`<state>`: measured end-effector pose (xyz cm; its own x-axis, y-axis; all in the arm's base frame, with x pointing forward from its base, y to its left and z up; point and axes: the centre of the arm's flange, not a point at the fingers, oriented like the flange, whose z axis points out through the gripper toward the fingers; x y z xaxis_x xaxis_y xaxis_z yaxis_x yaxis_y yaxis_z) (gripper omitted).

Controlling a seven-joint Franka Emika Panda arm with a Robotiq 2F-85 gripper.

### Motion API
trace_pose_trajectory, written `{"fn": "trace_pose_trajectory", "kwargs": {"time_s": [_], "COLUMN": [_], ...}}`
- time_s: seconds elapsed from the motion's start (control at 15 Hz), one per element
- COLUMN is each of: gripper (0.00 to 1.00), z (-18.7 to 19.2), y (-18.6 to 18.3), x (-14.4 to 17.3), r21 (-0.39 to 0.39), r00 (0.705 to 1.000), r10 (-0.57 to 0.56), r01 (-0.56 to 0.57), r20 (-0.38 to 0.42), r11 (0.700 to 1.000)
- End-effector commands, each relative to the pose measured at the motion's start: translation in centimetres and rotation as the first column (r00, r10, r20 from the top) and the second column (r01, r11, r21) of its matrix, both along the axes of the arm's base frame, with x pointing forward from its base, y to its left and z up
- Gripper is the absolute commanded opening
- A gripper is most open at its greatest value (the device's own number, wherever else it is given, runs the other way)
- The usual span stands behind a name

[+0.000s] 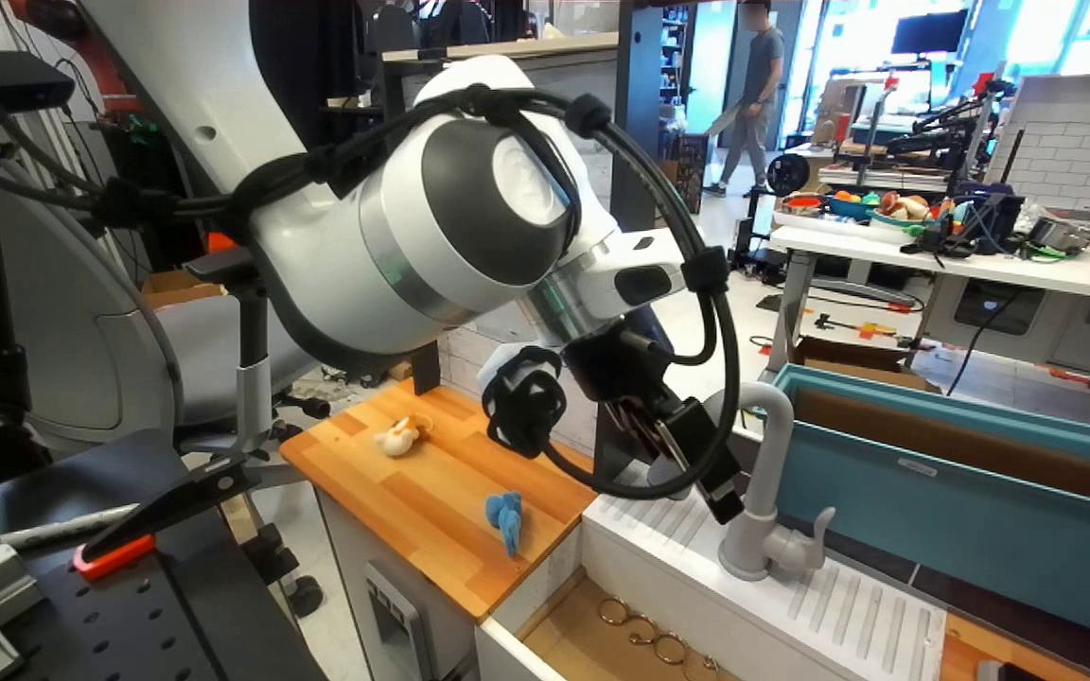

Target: Push the faucet of the sink slightly to the right.

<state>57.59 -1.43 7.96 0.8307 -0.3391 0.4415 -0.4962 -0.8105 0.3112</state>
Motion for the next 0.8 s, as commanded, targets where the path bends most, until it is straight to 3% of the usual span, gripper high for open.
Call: {"fn": "trace_pose_trajectory", "kwargs": {"time_s": [0.0, 0.4, 0.73], "gripper": [1.0, 1.0, 1.0], "z": [2.4, 4.3, 6.7], "y": [-3.7, -9.3, -6.6], "x": [-2.3, -3.8, -4.7], "r21": [0.004, 0.048, 0.195], "r00": [0.999, 0.99, 0.998], "r10": [-0.042, -0.135, -0.008], "r01": [0.042, 0.133, 0.019], "r20": [0.021, 0.05, -0.061], "r11": [0.999, 0.99, 0.981]}}
